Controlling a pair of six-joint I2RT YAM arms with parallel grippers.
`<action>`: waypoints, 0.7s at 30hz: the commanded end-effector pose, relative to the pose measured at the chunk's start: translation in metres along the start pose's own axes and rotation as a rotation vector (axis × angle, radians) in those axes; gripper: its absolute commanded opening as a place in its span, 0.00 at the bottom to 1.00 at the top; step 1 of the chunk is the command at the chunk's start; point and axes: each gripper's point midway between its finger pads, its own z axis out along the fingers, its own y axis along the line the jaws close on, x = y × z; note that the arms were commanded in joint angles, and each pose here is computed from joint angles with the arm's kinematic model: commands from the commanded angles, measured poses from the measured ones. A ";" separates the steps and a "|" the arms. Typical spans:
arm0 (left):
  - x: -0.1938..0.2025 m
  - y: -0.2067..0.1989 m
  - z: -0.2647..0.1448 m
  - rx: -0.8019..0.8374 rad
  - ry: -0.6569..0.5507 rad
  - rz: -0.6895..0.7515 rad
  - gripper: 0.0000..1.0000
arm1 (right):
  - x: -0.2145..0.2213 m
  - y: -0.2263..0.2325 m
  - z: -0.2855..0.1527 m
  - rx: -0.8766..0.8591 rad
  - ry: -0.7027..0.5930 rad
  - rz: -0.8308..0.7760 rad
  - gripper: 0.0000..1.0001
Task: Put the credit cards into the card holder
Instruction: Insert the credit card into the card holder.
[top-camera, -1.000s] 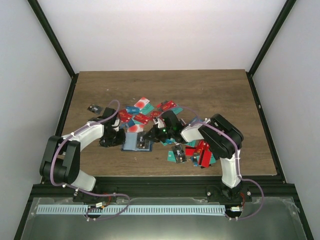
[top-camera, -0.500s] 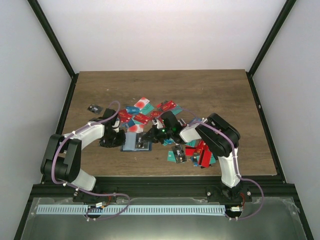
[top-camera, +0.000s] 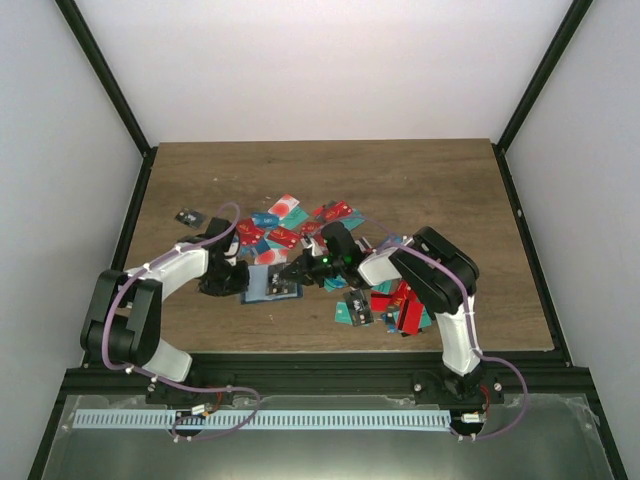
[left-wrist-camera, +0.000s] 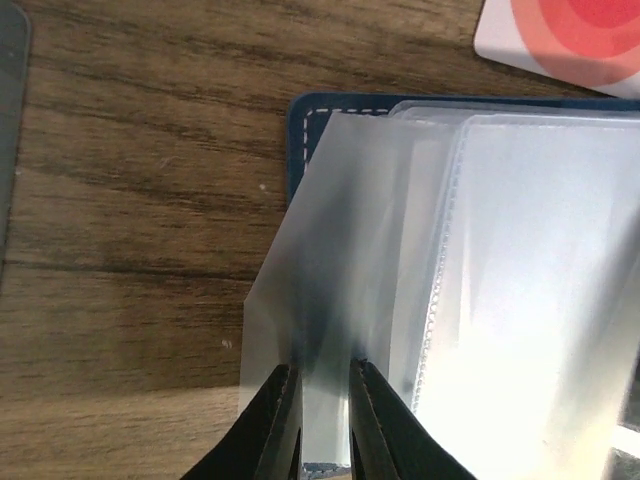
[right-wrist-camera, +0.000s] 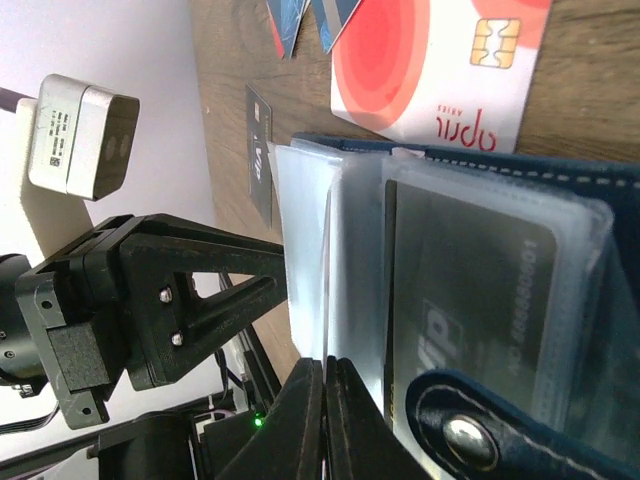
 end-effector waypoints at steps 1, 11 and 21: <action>-0.008 0.000 -0.013 -0.023 -0.030 0.003 0.16 | 0.001 0.012 0.011 -0.046 0.019 -0.025 0.01; -0.013 0.005 -0.008 -0.047 -0.012 0.003 0.18 | -0.004 0.010 0.019 -0.047 0.020 -0.025 0.01; -0.028 0.013 -0.014 -0.050 -0.049 -0.025 0.19 | 0.000 -0.002 0.009 0.023 -0.014 0.061 0.01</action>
